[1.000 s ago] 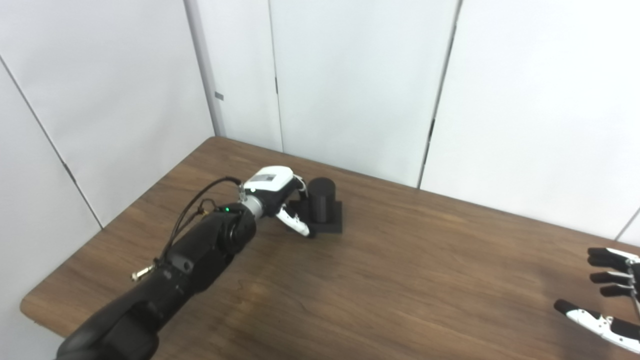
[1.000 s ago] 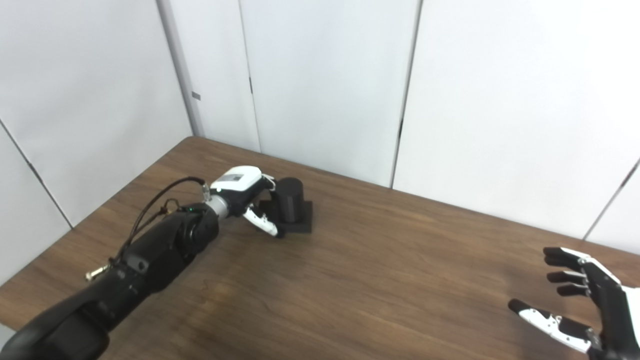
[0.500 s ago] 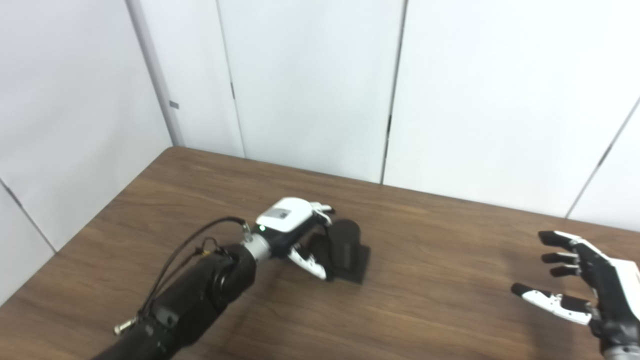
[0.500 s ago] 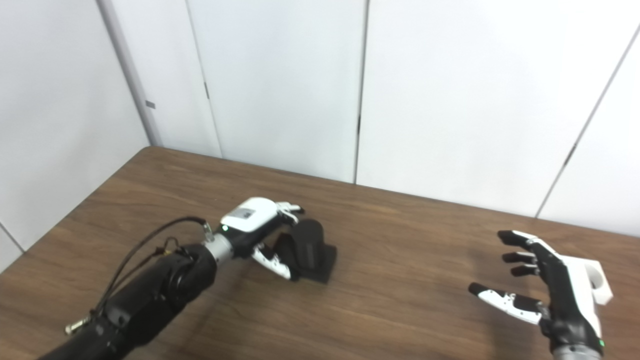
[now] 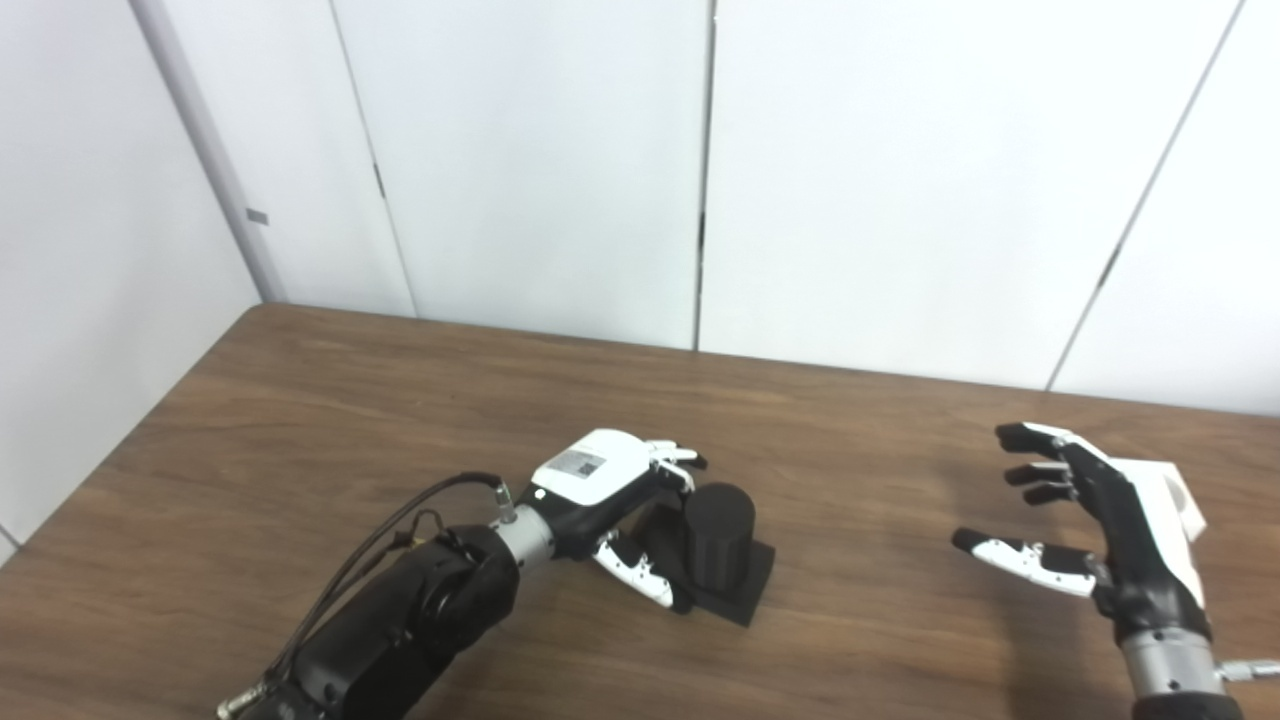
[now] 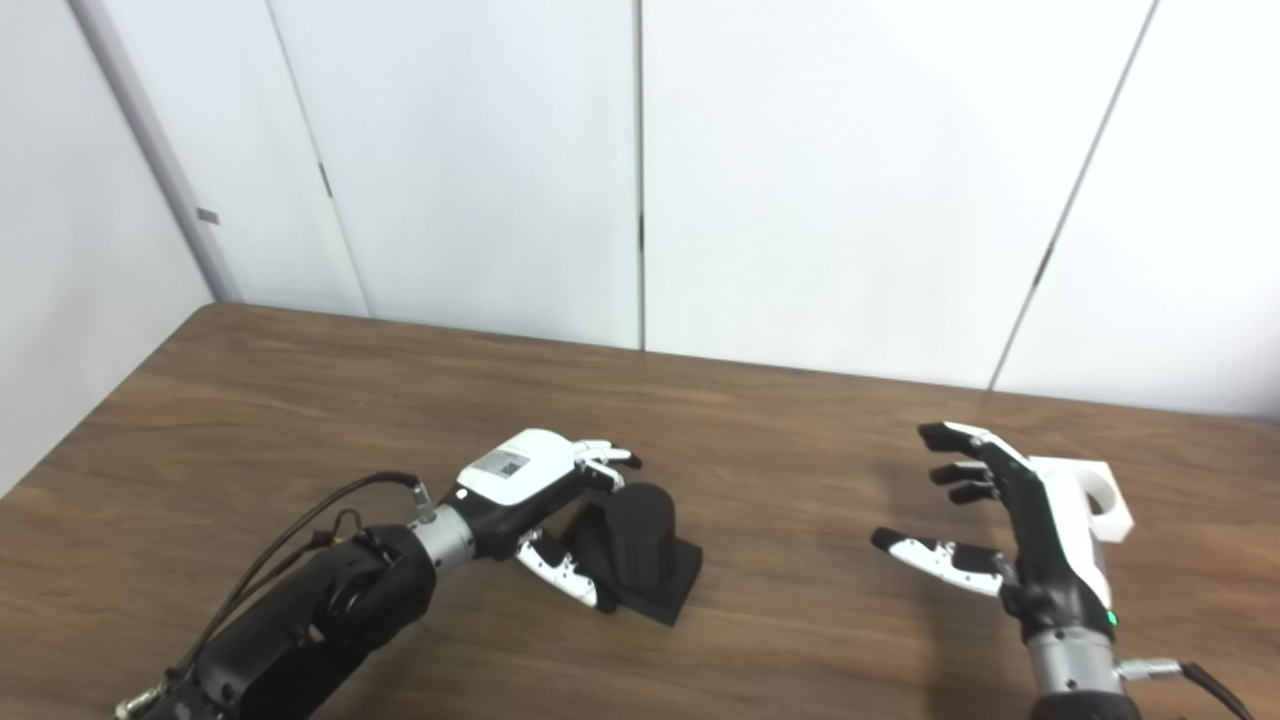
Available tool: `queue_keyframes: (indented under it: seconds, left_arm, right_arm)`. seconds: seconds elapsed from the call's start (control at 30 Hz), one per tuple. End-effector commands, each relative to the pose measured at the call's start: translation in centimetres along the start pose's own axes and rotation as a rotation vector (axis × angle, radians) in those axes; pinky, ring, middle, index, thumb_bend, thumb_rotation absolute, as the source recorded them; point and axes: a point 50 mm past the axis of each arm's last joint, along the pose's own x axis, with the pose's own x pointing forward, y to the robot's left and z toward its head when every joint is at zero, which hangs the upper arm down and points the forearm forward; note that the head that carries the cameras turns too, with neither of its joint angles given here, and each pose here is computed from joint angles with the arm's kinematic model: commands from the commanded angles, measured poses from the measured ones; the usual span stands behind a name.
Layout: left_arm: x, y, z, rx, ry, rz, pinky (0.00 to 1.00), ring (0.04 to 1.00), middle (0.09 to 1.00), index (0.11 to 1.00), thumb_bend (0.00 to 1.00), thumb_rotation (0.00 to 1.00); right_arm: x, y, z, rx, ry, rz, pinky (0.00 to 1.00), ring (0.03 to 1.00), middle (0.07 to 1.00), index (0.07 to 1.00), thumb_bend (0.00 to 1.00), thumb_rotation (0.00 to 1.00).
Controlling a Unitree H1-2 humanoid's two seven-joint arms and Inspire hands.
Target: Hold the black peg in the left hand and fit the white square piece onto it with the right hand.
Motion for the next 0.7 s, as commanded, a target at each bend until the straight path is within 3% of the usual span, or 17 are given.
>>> queue_keyframes:
  seconds: [0.0, 0.17, 0.3, 0.5, 0.67]
  left_arm:
    - [-0.4, -3.1, 0.3, 0.043, -0.005, -0.143, 0.86, 0.909, 0.899, 0.491, 0.52, 0.07]
    - [-0.1, -4.1, 0.6, 0.105, -0.045, -0.208, 0.87, 0.916, 0.904, 0.492, 0.52, 0.07]
    - [-0.4, -4.3, 0.2, 0.204, -0.063, -0.25, 0.88, 0.913, 0.904, 0.493, 0.52, 0.07]
    - [-1.4, -4.3, -1.0, 0.209, -0.061, -0.246, 0.87, 0.899, 0.888, 0.492, 0.52, 0.07]
    - [-1.9, -4.6, -1.5, 0.217, -0.048, -0.269, 0.86, 0.906, 0.902, 0.493, 0.52, 0.07]
  right_arm:
    - [1.4, -0.7, 1.8, 0.002, -0.094, -0.047, 0.58, 0.646, 0.738, 0.725, 0.6, 0.0]
    - [1.6, -0.5, 2.4, 0.008, -0.105, -0.049, 0.58, 0.649, 0.746, 0.725, 0.61, 0.0]
    - [2.3, -1.6, 3.2, -0.053, -0.14, 0.0, 0.53, 0.655, 0.757, 0.743, 0.63, 0.01]
    - [3.7, -5.8, 4.1, -0.285, -0.177, 0.139, 0.59, 0.707, 0.784, 0.791, 0.71, 0.11]
    - [4.9, -10.6, 4.8, -0.525, -0.127, 0.221, 0.61, 0.77, 0.857, 0.805, 0.78, 0.11]
